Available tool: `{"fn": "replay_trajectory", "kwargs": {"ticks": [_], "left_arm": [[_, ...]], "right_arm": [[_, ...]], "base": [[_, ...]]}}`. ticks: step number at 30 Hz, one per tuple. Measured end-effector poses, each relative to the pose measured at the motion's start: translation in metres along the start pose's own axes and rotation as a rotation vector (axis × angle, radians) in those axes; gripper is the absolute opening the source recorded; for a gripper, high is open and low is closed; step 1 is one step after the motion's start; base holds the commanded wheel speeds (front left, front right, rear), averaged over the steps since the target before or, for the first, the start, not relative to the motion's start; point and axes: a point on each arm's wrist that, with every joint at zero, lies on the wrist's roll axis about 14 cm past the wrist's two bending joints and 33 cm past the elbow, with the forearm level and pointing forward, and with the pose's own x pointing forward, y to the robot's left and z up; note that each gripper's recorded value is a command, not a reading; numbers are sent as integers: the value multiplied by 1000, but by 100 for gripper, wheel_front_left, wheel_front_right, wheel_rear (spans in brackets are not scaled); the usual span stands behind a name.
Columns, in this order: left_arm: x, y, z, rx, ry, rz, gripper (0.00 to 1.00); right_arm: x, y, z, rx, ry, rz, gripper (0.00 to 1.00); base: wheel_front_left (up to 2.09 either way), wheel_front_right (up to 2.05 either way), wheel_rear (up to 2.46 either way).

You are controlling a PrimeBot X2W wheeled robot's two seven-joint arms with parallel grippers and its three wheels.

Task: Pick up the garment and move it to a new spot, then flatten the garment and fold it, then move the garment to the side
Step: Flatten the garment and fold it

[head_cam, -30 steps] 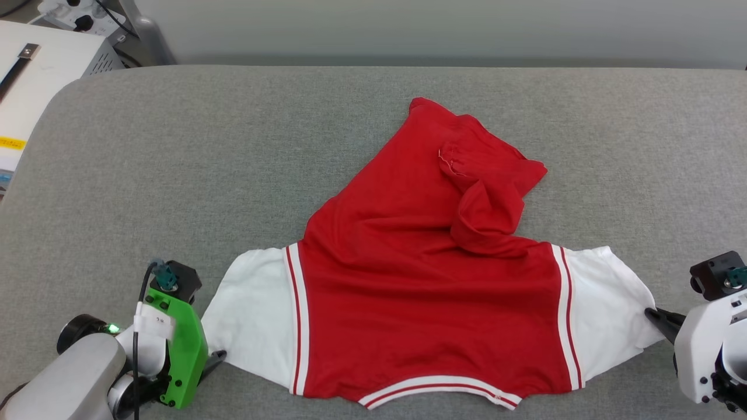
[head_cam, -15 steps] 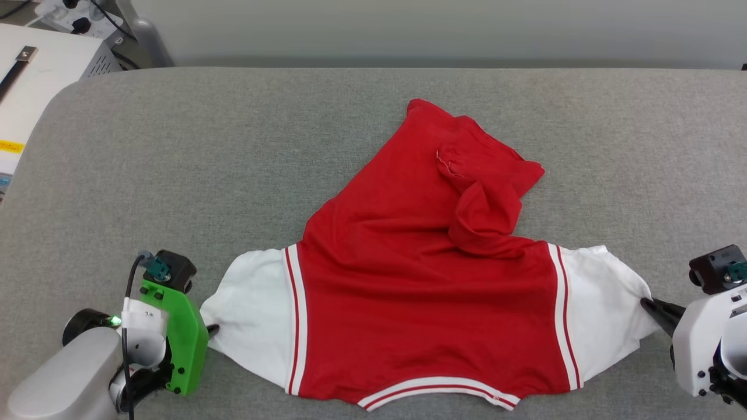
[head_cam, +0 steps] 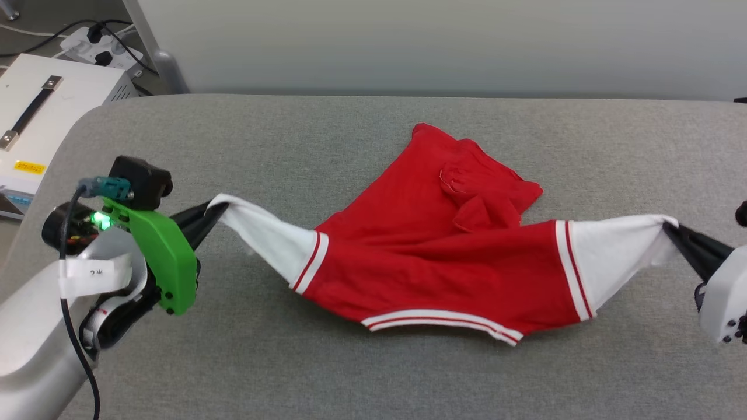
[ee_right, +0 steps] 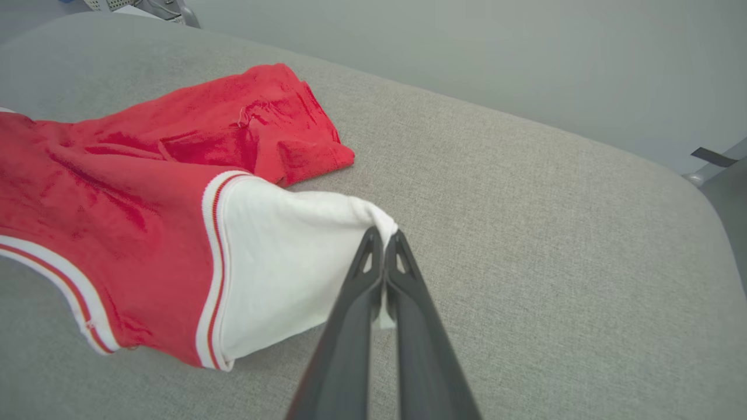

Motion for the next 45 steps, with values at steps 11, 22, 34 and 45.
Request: {"fn": "replay_trajectory", "kwargs": {"ticks": [11,22,34,45], "left_arm": [[-21,-26,131,132,-389,-11,0],[-16,-35,218,198,-608,-36,0],[50,0,309,178,-730,-7,0],[113,29,355,143,-859,24,0]], "right_arm": [[-30,-15,110,-73,-306,-53,0],[-32,-19,183,-127,-487,-75,0],[30,-60,276,-175,-620,-150,0],[96,-93,347,-285,-726,-267,0]], "base": [[0,0,0],[0,0,0],[0,0,0],[0,0,0]]}}
